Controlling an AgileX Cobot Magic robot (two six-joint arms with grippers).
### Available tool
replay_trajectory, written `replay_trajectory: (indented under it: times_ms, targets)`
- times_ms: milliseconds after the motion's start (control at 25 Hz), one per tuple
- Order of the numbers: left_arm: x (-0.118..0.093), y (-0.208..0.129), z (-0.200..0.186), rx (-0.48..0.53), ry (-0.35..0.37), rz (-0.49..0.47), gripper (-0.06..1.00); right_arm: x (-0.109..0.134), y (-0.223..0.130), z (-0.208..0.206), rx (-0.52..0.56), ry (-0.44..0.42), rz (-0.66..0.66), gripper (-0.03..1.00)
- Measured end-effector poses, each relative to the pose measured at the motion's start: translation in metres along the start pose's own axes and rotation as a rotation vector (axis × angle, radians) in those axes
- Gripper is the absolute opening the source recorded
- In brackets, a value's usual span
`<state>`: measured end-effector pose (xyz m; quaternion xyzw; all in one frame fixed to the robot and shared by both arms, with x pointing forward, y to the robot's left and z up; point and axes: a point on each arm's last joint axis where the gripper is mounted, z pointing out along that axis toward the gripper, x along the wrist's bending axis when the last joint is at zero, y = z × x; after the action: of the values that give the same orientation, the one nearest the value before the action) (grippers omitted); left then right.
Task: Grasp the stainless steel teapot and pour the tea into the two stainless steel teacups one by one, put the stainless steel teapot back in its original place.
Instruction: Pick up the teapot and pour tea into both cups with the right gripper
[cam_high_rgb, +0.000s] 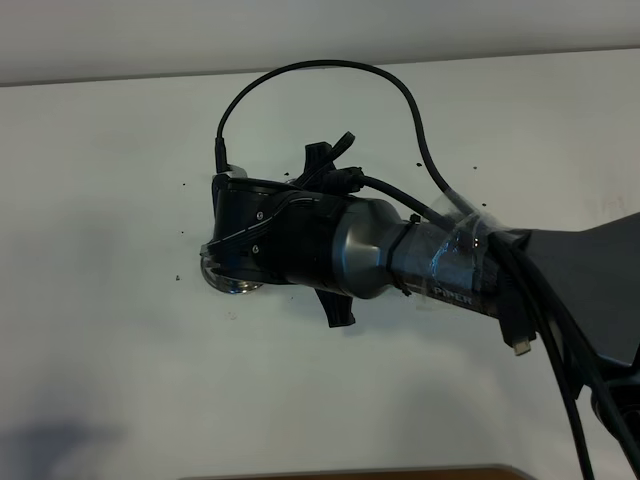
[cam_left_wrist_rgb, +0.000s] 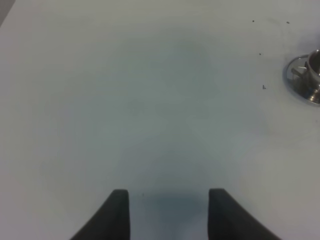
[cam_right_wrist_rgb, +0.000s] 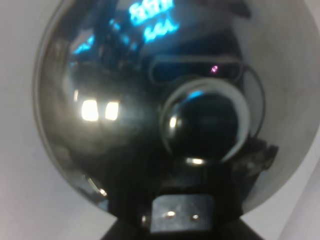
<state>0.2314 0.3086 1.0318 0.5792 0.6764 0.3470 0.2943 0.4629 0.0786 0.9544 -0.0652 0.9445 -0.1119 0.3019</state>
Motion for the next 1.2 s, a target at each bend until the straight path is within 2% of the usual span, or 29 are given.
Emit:
replay_trajectory:
  times_ms: [400, 800, 1000, 1200]
  targets:
    - [0.000, 0.000, 0.000, 0.000, 0.000, 0.000, 0.43, -0.004, 0.001, -0.003, 0.012, -0.064, -0.050, 0.19]
    - [0.000, 0.000, 0.000, 0.000, 0.000, 0.001, 0.43, -0.005, 0.002, -0.002, 0.015, -0.085, -0.064, 0.19]
    - [0.000, 0.000, 0.000, 0.000, 0.000, 0.001, 0.43, -0.001, 0.006, 0.008, 0.062, -0.074, -0.075, 0.19]
    - [0.000, 0.000, 0.000, 0.000, 0.000, 0.001, 0.43, -0.011, 0.009, 0.000, 0.041, -0.097, -0.047, 0.19]
